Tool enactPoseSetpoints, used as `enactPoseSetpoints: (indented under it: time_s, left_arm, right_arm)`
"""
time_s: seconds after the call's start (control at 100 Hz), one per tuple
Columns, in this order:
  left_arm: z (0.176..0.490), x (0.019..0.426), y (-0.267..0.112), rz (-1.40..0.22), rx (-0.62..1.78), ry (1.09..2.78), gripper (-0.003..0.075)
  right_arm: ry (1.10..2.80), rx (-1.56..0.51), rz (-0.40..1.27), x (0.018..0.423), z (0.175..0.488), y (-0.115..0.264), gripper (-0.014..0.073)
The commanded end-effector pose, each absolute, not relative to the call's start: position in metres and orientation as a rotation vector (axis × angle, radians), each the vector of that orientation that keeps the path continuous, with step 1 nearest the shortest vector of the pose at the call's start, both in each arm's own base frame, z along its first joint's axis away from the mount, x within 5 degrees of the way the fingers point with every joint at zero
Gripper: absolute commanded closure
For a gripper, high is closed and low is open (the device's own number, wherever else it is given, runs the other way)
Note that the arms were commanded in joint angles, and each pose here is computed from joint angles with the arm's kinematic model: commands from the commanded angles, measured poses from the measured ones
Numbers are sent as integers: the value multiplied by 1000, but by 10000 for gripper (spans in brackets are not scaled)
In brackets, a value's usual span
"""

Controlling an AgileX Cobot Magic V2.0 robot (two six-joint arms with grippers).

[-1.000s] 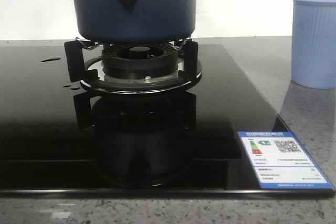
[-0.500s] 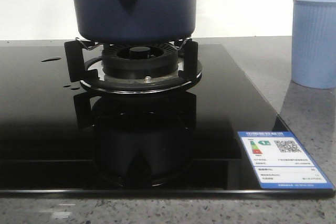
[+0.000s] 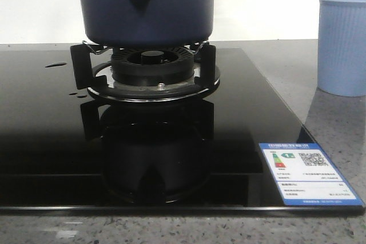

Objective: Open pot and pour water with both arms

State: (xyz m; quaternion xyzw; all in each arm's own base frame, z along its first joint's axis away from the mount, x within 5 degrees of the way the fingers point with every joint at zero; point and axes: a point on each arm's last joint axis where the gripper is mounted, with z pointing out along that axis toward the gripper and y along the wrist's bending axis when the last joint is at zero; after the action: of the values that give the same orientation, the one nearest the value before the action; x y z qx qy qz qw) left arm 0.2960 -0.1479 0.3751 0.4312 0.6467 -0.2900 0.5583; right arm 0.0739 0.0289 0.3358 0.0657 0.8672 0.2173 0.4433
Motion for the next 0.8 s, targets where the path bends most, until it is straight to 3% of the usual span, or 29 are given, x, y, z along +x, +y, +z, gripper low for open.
enactPoseSetpoints:
  time_s: [0.0,0.65,0.79]
  left_arm:
    - [396,291,-148,-696,960,1467,64]
    - [370,309,-160,-876,929,1510,70]
    - [371,310,-160,-893,906,1506,111]
  right_arm:
    - [2078,165,543,78,349,28,663]
    - [2070,142,527,78,350,28,663]
    - [2069,140,526,78,350,28,663]
